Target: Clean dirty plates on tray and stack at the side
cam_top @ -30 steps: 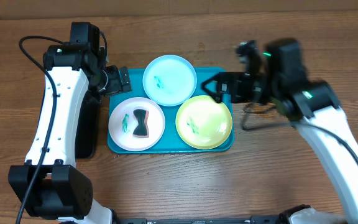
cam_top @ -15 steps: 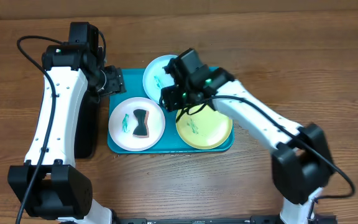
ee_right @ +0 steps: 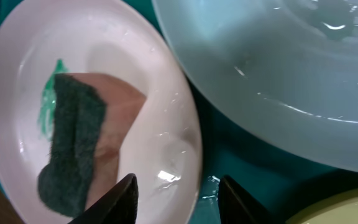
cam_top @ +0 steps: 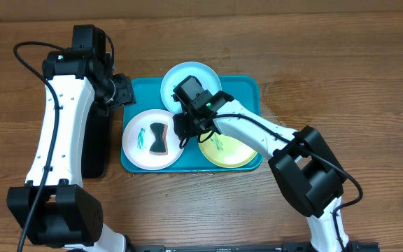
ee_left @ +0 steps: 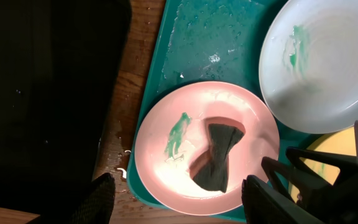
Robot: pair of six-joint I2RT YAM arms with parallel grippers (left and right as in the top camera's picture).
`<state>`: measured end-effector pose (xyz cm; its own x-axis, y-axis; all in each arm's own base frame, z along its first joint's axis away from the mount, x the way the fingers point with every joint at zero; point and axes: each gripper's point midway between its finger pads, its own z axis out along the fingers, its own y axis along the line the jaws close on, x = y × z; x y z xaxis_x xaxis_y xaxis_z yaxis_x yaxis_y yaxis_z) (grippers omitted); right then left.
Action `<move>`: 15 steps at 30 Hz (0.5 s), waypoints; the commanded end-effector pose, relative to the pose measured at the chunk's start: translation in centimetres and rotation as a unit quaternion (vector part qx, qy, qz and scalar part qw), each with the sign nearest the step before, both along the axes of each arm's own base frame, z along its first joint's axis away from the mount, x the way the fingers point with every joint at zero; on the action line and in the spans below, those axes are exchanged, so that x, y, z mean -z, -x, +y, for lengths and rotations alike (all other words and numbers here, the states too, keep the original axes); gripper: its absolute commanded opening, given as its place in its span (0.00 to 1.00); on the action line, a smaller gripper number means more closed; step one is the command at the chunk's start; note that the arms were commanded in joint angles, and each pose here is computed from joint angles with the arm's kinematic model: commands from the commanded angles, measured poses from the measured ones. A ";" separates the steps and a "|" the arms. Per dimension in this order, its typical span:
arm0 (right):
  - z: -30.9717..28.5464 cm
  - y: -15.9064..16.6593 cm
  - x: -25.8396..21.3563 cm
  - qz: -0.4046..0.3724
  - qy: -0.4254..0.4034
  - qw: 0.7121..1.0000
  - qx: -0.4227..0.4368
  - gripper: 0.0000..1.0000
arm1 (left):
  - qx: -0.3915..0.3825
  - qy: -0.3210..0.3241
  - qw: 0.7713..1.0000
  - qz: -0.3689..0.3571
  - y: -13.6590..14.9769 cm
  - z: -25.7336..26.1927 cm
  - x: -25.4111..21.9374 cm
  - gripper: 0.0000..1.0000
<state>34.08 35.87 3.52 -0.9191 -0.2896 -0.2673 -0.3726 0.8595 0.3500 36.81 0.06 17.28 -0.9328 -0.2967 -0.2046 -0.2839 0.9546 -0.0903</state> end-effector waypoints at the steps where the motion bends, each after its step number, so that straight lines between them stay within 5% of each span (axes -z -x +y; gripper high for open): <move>1: -0.4 -0.8 0.7 -0.008 0.015 1.000 0.018 0.43 | -0.002 0.000 1.000 0.011 0.2 0.1 0.6 0.66; 7: -0.8 -0.2 1.7 0.003 0.025 1.000 0.017 0.43 | 0.034 0.032 0.999 0.024 0.4 -1.2 1.5 0.64; 12: -0.7 -0.2 1.7 0.005 0.022 0.999 0.027 0.21 | 0.051 0.067 0.995 0.049 1.1 -2.5 4.2 0.62; 15: -0.7 -0.1 1.7 0.006 0.023 0.999 0.028 0.20 | 0.082 0.107 0.989 0.058 1.7 -4.0 6.0 0.63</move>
<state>34.22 35.29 2.31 -0.9330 -0.2593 -0.2494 -0.3326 0.8861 0.3229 36.02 -2.09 13.21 -0.9667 -0.2324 -0.1068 -0.2110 0.9608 -0.1800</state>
